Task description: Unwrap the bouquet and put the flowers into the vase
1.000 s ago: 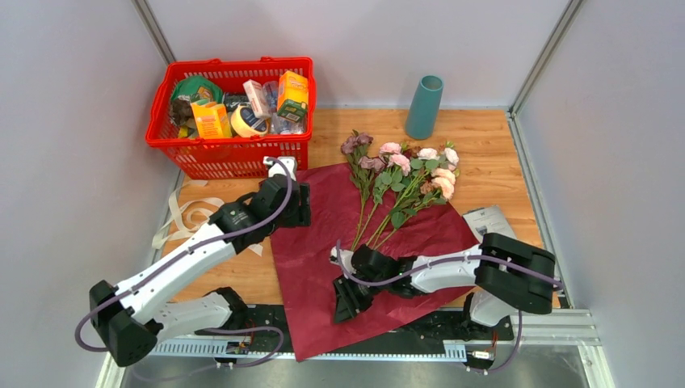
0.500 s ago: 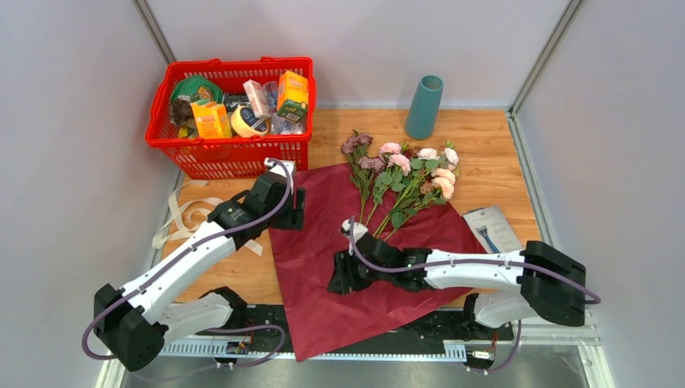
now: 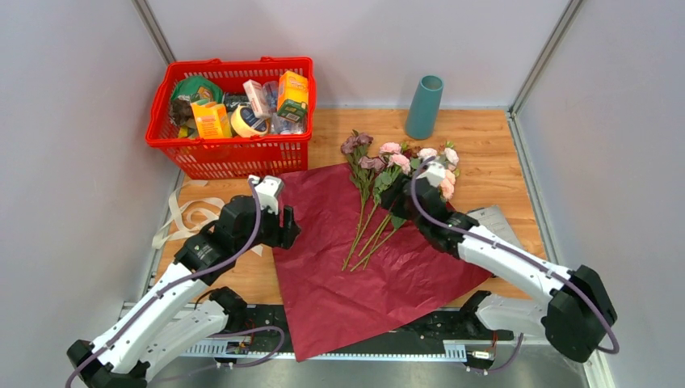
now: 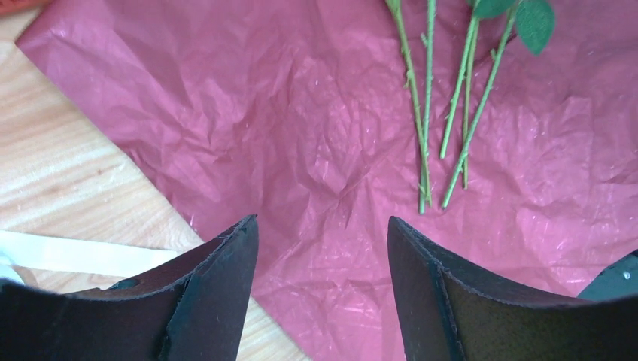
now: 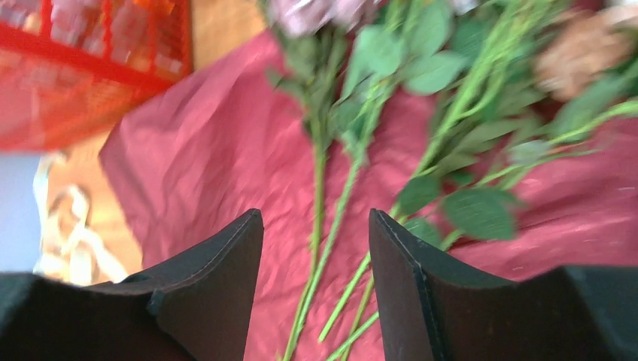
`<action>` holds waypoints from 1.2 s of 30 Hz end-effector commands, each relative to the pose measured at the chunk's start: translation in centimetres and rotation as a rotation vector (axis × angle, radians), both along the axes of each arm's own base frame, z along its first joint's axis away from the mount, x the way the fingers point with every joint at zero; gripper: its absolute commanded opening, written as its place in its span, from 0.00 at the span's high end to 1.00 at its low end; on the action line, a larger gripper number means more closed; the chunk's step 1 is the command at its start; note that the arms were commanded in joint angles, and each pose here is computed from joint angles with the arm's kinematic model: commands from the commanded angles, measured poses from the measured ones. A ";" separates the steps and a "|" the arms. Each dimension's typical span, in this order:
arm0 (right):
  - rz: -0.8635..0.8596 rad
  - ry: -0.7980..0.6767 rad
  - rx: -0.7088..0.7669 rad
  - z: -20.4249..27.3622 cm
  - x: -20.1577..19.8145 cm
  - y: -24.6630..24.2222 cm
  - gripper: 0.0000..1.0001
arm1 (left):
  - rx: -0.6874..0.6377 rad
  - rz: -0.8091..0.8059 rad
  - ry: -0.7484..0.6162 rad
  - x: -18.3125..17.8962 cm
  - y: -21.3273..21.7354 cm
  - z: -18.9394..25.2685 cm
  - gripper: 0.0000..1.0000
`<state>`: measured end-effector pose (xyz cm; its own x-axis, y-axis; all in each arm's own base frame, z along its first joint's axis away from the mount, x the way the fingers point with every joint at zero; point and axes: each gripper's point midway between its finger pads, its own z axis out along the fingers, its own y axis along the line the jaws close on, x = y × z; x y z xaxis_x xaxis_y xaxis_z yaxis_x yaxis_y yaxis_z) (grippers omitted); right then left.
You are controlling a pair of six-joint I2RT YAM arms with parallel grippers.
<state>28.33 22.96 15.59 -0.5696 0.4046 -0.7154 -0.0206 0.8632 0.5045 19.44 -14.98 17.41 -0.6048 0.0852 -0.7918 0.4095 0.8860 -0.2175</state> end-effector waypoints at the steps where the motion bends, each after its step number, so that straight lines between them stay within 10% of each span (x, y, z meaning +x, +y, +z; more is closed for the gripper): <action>1: -0.195 -0.033 -0.013 0.3 2.1 -6.1 0.44 | -0.035 -0.023 -0.095 0.6 -0.4 2.0 0.29; 36: -0.392 0.202 0.200 -10.0 5.1 -11.7 0.70 | -0.021 0.005 -0.083 0.7 0.0 1.7 0.30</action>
<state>32.54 11.03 5.05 -0.5008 0.7010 -0.5077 0.4068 0.7084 0.5768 19.81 -14.91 18.47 -0.5636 0.0691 -0.8232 0.4167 0.8842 -0.2110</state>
